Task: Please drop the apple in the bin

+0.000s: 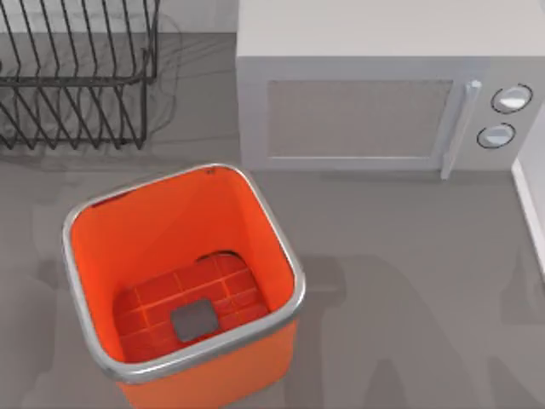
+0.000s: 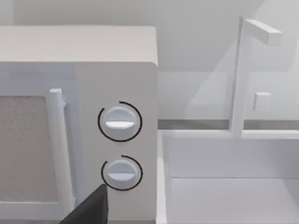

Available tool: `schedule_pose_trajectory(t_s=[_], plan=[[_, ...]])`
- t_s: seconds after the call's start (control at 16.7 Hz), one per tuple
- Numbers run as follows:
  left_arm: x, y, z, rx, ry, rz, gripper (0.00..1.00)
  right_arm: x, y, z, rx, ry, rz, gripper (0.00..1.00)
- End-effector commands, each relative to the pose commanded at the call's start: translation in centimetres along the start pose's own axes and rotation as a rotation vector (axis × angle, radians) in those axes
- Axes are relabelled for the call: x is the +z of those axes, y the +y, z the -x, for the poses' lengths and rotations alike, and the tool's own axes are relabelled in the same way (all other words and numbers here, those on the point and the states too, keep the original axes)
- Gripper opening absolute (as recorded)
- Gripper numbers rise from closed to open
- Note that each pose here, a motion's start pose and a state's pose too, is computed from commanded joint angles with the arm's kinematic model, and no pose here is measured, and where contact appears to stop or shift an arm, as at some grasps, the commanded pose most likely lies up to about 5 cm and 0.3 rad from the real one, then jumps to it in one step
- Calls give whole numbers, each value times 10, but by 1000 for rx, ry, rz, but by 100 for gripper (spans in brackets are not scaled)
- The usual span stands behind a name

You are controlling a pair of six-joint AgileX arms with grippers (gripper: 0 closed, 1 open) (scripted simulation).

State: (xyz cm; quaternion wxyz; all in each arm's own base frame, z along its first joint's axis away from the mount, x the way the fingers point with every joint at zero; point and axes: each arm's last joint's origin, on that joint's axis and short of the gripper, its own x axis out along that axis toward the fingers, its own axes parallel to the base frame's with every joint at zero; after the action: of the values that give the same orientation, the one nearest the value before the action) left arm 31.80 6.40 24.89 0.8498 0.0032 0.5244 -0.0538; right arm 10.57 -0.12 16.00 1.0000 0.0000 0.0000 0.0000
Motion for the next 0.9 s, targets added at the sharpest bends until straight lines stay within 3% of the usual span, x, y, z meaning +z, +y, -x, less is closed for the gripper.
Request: schedule_pose_trajectory(t_s=[0.12,0.3,0.66,0.9], plan=[[3,-10,-1,-10,21,-58,0,0,0,0,0,0,0,100],[9,-50,-4,-52,86,-273,0,0,0,0,0,0,0,100],[-12,-191,4,-200,256,-1003,0,0,0,0,0,0,0,100],[-45,-252,26,-255,313,-1415,0,0,0,0,0,0,0,100]])
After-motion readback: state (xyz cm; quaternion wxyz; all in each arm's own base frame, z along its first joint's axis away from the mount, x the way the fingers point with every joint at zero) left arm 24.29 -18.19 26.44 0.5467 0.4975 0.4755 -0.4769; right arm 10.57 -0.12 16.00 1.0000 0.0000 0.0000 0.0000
